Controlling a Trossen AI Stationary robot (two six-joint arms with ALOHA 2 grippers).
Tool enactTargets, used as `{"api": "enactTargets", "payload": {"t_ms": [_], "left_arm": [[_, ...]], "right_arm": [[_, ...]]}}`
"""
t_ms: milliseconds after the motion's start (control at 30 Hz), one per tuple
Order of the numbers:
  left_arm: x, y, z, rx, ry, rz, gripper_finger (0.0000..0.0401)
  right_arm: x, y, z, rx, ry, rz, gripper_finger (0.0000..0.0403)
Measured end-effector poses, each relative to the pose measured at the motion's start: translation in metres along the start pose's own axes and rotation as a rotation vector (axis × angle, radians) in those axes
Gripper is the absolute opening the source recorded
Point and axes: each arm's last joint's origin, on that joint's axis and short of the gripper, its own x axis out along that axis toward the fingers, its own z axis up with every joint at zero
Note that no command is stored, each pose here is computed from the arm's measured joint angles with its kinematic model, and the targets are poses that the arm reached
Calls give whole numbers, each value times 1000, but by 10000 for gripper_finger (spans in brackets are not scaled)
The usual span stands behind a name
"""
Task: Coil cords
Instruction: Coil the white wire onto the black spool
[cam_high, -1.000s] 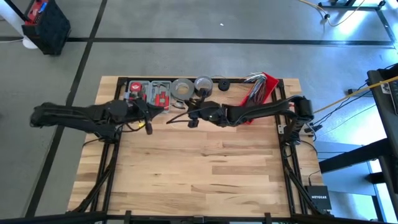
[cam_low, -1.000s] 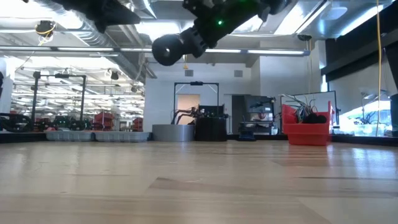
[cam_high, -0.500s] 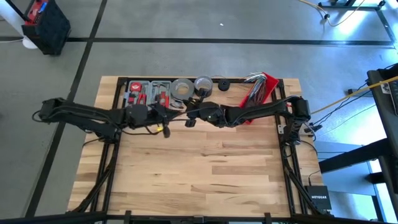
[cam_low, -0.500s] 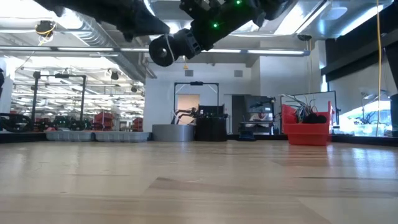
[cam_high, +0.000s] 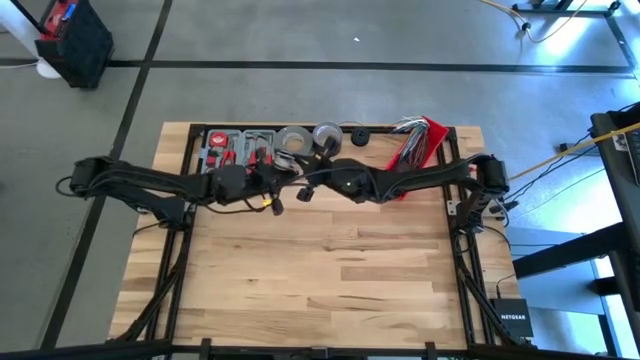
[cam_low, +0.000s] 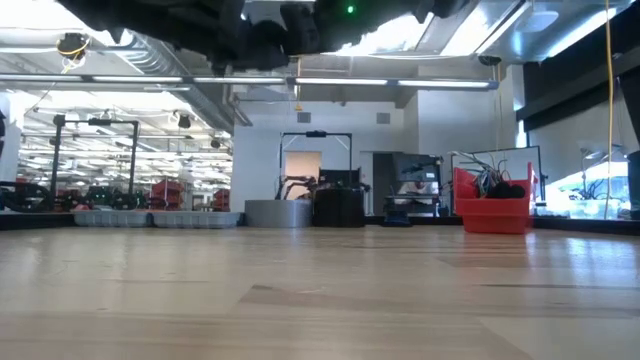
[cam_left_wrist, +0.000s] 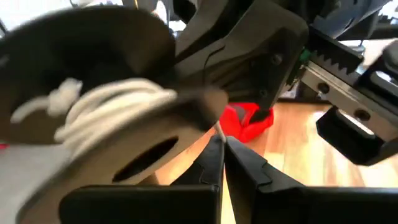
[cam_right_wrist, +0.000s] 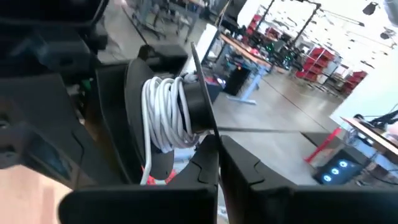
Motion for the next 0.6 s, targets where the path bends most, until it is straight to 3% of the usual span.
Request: {"api": "enactTargets", "payload": {"t_ms": [600], "left_arm": [[1,-1,-1,65,0,-6,1]], "right_arm": [[-25,-24,38,186,-183,150,5]]}}
